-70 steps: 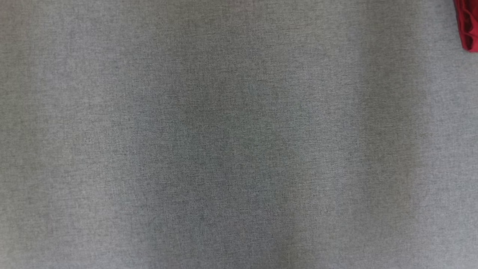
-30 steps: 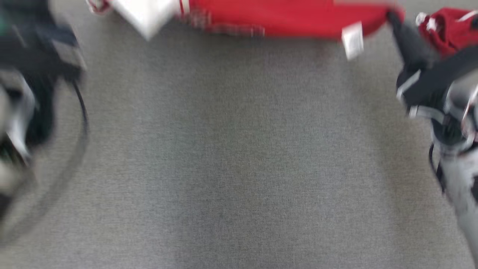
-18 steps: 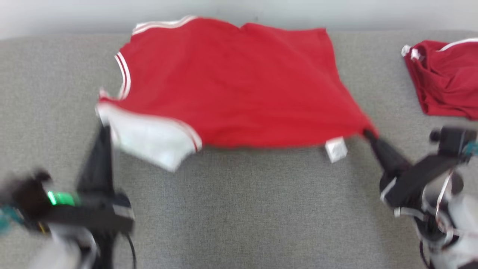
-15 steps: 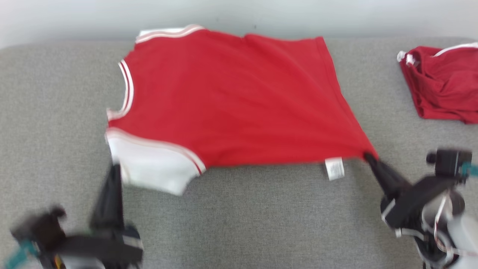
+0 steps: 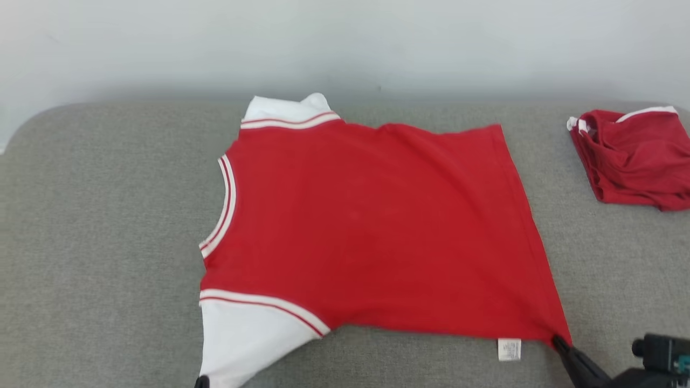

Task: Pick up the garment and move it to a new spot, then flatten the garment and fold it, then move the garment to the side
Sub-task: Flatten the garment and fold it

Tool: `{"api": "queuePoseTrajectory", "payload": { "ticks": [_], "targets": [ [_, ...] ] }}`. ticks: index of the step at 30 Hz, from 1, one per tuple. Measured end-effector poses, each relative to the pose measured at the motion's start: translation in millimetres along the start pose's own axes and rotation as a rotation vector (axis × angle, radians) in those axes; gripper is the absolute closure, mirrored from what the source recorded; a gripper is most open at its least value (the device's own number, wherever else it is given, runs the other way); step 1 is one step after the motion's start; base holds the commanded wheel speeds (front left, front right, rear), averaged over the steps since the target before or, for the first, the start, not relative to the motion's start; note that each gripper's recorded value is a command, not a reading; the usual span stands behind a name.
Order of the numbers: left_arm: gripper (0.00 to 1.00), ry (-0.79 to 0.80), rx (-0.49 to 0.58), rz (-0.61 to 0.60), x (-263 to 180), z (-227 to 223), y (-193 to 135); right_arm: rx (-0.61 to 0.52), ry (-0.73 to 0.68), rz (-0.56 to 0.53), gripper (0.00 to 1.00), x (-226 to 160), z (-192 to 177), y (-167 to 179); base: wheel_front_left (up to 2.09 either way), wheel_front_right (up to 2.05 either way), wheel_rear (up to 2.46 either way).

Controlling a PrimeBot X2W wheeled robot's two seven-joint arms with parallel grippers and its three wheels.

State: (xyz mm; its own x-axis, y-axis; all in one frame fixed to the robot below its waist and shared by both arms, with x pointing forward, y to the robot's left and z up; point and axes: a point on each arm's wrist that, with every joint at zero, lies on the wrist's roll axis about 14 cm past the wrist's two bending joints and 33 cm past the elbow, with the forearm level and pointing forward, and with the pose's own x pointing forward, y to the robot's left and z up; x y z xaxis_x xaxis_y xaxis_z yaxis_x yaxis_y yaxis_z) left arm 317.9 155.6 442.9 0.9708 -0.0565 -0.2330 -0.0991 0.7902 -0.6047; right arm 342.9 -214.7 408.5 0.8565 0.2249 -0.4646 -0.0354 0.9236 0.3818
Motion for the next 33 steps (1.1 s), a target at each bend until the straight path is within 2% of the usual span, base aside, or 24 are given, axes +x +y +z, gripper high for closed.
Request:
{"api": "queuePoseTrajectory", "payload": {
  "ticks": [7, 15, 21, 26, 28, 33],
  "targets": [
    [1.00, 0.012, -0.016, 0.025, -27, 1, 6, 0.023, 0.017, -0.002, 1.00, -20, -13, 0, 0.00, 0.00, 0.00],
    [1.00, 0.135, 0.002, 0.027, -47, -14, 6, 0.027, 0.104, -0.040, 1.00, -38, -30, -13, 0.00, 0.00, 0.00],
    [1.00, 0.116, 0.021, -0.016, -33, -9, -1, 0.044, 0.114, -0.009, 1.00, -34, -36, 2, 0.00, 0.00, 0.00],
    [1.00, 0.050, 0.081, -0.097, -9, 11, -17, 0.056, 0.060, 0.027, 1.00, -26, -21, 15, 0.00, 0.00, 0.00],
    [1.00, 0.037, 0.121, -0.138, 1, 20, -24, 0.084, 0.030, 0.042, 1.00, -23, -12, 20, 0.00, 0.00, 0.00],
    [1.00, 0.018, 0.222, -0.223, 25, 44, -39, 0.072, -0.002, 0.062, 1.00, -19, 7, 26, 0.00, 0.00, 0.00]
  ]
}}
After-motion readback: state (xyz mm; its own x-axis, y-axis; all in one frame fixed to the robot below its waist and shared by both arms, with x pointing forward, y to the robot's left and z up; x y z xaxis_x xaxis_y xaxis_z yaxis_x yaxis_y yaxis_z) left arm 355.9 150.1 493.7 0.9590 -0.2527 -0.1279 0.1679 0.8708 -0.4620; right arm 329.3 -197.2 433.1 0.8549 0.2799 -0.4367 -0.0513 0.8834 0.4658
